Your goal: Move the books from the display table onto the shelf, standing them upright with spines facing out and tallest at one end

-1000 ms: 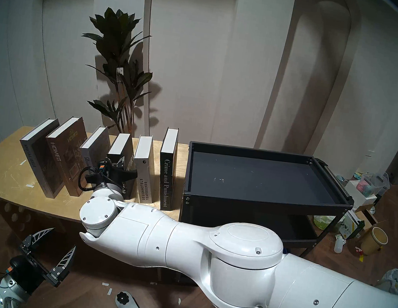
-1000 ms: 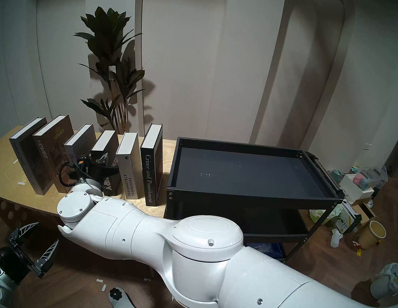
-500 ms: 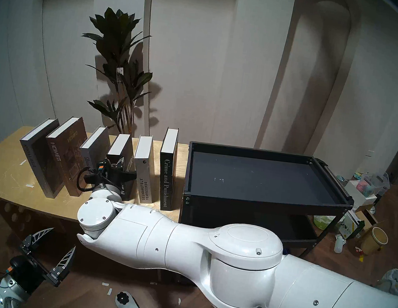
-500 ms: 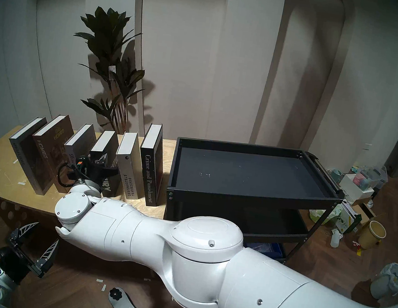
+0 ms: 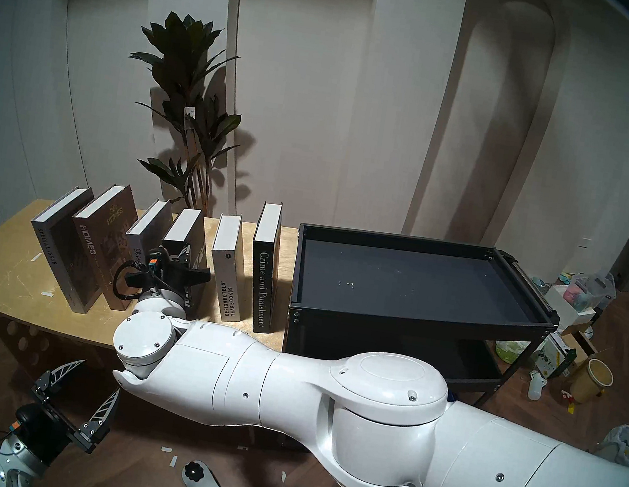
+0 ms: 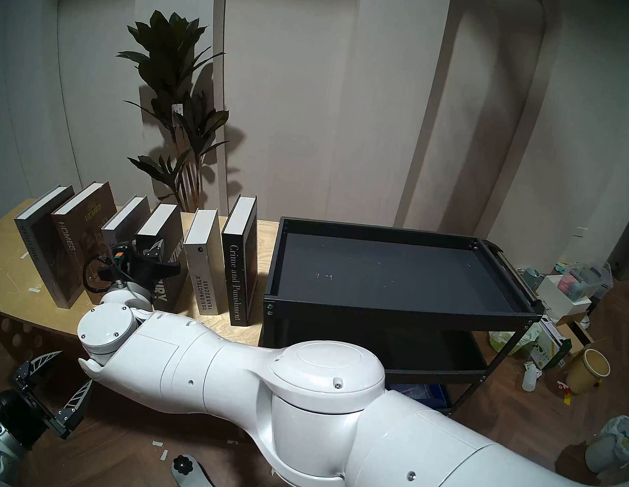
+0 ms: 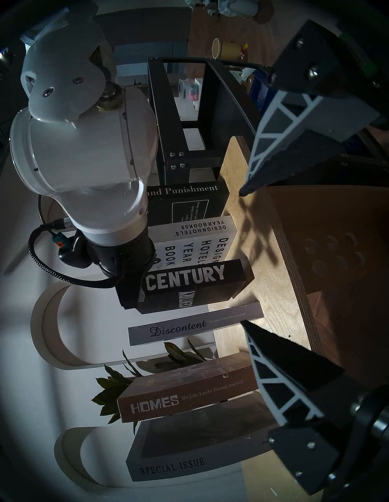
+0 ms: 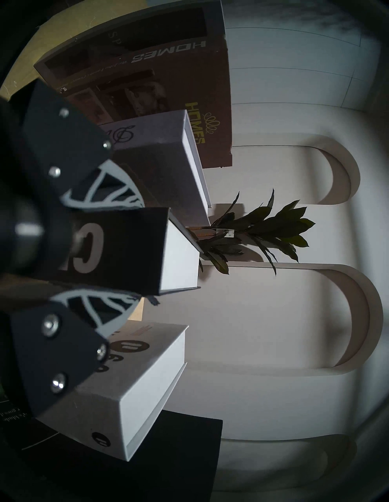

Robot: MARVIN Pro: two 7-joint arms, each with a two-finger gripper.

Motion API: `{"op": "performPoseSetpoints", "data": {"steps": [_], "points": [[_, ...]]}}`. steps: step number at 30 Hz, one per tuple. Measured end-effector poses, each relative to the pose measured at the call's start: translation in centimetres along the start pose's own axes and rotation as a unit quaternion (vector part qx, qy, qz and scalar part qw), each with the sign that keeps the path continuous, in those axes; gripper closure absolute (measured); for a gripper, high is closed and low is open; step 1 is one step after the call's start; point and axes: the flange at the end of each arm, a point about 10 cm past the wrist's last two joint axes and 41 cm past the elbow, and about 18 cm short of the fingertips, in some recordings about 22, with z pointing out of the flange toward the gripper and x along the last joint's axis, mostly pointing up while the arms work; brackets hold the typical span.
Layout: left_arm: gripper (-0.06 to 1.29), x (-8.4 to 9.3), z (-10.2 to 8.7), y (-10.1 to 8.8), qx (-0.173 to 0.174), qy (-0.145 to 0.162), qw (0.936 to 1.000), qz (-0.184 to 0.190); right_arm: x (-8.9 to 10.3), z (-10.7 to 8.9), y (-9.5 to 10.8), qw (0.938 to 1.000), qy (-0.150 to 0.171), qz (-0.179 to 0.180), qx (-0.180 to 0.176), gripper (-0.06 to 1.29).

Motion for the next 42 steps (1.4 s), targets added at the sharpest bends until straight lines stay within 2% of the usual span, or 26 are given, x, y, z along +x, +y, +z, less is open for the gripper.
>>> {"op": "performPoseSetpoints", "data": {"steps": [10,20,31,42], "points": [[-0.02,0.0,0.0,0.0,0.000,0.000,1.0000,0.000,1.6,-0.1,-0.5,0.9998,0.017,0.011,0.002,0.87],[-0.02,0.0,0.0,0.0,0.000,0.001,1.0000,0.000,4.1,0.2,-0.7,0.9988,0.045,0.018,0.000,0.87],[-0.02,0.0,0.1,0.0,0.000,0.001,1.0000,0.000,8.3,0.9,-0.8,0.9953,0.094,0.021,-0.001,0.87],[-0.02,0.0,0.1,0.0,-0.001,0.001,1.0000,0.000,13.0,1.7,-0.5,0.9886,0.149,0.020,-0.008,0.87]]}}
